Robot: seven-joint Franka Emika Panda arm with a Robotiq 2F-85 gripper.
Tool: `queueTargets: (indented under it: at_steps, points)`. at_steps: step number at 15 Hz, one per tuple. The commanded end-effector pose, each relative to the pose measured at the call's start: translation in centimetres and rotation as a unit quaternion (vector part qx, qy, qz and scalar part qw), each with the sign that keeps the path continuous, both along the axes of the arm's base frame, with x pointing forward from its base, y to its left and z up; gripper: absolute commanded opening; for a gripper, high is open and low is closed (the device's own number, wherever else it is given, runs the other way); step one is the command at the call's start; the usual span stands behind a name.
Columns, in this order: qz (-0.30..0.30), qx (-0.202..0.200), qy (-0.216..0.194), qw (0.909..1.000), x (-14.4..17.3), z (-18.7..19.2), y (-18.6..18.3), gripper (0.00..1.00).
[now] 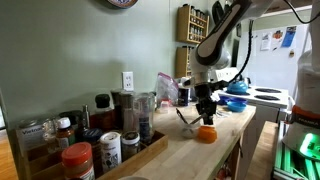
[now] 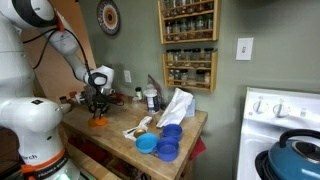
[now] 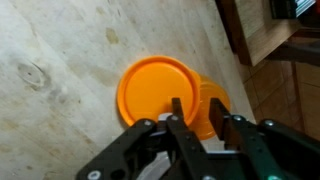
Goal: Place the orange lid on top of the container on the blue jar
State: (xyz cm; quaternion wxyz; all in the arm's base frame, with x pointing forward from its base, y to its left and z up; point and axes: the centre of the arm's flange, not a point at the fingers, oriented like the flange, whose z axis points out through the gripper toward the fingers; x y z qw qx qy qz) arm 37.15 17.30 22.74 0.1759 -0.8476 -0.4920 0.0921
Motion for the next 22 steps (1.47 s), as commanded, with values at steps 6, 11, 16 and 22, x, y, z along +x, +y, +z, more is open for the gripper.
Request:
queueTargets:
  at_steps: [6,11,16,22]
  points:
    - [0.013,-0.045,0.011,0.9988,-1.0,-1.5,1.8,0.50]
    - [0.005,-0.047,0.012,0.9988,-1.0,-1.7,1.7,0.31]
    - [-0.007,-0.041,0.005,0.9991,-0.8,-1.7,1.5,0.01]
    - [-0.035,-0.048,-0.025,0.9979,0.2,-1.9,1.1,0.00]
